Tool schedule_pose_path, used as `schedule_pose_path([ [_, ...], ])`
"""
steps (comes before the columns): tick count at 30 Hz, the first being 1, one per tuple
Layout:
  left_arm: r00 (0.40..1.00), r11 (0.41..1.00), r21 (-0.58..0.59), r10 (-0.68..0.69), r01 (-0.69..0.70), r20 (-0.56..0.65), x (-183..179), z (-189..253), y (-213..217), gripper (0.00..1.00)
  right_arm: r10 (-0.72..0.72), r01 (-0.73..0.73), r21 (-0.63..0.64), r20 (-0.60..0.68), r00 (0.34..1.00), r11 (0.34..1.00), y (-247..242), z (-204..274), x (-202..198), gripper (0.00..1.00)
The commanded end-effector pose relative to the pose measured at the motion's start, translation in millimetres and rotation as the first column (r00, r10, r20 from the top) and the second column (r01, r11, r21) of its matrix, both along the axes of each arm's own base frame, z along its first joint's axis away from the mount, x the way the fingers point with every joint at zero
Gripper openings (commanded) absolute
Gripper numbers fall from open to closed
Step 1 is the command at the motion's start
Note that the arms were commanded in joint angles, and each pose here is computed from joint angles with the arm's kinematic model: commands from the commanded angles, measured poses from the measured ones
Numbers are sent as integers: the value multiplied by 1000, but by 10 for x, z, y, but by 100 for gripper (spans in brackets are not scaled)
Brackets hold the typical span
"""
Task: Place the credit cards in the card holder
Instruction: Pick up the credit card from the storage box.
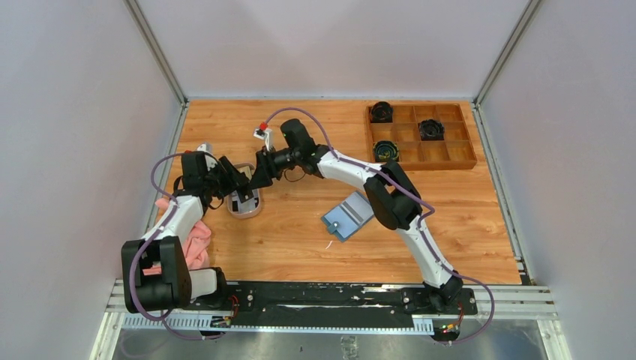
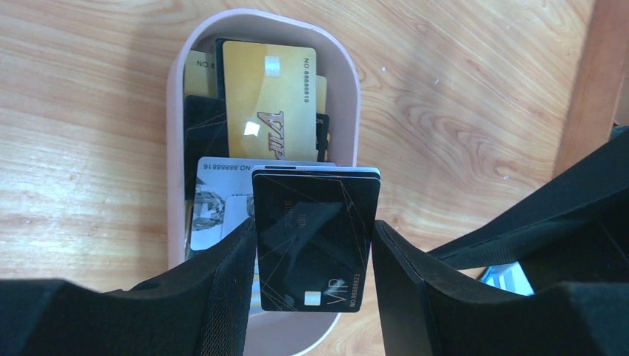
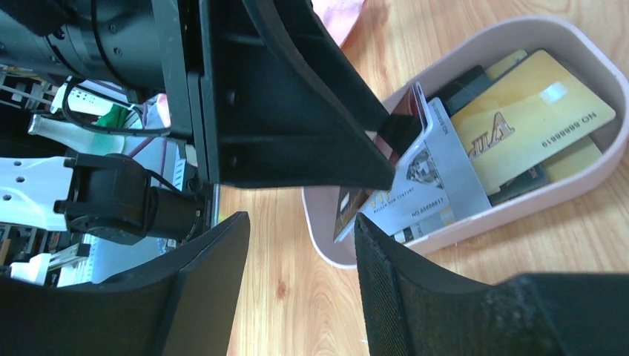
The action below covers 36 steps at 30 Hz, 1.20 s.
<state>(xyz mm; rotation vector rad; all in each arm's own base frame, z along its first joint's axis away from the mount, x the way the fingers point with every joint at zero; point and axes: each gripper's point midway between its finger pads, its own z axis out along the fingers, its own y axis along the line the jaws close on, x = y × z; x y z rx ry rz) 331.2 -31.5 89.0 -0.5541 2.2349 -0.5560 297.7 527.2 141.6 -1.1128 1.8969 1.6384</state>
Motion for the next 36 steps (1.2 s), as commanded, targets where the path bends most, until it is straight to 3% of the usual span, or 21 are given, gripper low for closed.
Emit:
schedule_pose_path([
  [1,999,999,-46,-19,20,30,-3,70,-68,43,-28,27,-70,-20,999,997,123,-144,-41,58],
  [10,999,999,-45,-7,9,38,-27,95,-50,43,-59,62,-124,25,998,990,107,-282,-4,58],
  [21,998,995,-97,-28,33,53,-55,142,-140,42,-61,55,-148,-39,997,987,228,-390,-26,54],
  [24,998,993,-110,-35,42,60,-57,168,-166,42,-53,45,-137,-57,997,990,260,-368,-30,39],
  [28,996,991,-126,-43,53,81,-73,248,-201,43,-59,47,-134,-85,995,990,252,-332,-28,3],
  [32,988,983,-158,-68,90,137,-116,462,-286,47,-64,51,-124,-109,992,991,136,-212,9,0],
  [36,966,976,-176,-86,131,244,-212,835,-369,65,-41,33,-77,-109,993,996,-94,21,-1,0],
])
